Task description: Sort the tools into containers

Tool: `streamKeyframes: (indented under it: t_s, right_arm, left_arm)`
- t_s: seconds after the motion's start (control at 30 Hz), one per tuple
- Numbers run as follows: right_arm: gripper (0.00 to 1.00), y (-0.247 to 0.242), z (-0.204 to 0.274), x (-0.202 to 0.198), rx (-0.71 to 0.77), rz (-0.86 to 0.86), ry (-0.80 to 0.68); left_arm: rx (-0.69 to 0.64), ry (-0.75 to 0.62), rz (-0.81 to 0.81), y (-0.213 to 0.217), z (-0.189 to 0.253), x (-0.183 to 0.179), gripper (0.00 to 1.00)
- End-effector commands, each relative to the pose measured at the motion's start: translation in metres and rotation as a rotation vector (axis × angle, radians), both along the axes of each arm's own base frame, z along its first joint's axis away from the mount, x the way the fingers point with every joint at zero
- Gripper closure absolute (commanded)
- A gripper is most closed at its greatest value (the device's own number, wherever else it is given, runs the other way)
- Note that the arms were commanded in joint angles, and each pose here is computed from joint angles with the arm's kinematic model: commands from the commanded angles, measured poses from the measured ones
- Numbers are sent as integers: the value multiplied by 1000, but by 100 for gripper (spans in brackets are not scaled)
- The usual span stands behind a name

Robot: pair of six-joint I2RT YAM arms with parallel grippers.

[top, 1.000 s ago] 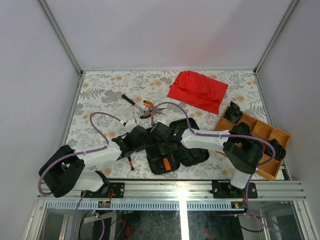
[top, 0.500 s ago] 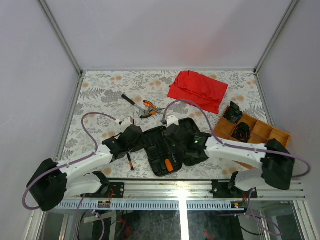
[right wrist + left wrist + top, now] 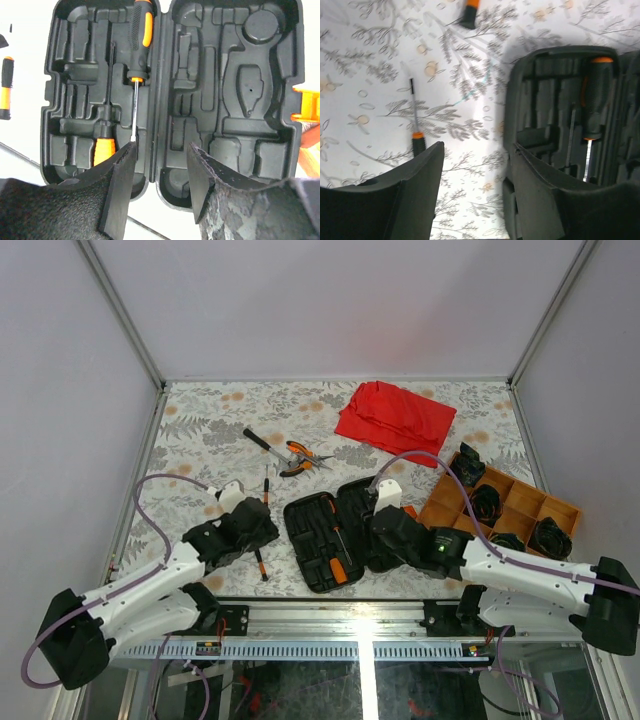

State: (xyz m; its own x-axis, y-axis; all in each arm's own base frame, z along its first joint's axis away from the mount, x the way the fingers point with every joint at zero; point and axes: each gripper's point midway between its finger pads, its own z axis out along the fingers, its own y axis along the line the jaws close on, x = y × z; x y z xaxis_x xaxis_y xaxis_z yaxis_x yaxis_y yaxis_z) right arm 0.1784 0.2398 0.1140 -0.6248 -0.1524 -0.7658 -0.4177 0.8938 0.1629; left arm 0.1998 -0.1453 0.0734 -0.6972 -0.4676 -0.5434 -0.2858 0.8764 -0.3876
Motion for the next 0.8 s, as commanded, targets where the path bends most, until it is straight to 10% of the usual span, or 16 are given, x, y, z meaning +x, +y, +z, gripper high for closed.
streamKeyframes:
  t_s: [0.0, 0.77]
  right_arm:
    - [48, -8, 9, 2, 53, -48, -42]
    - [47, -7, -20, -9, 62, -43, 38]
  left_arm:
    - [42, 88, 80, 23, -27, -21, 45]
    - [148, 334, 10, 21, -67, -68, 51]
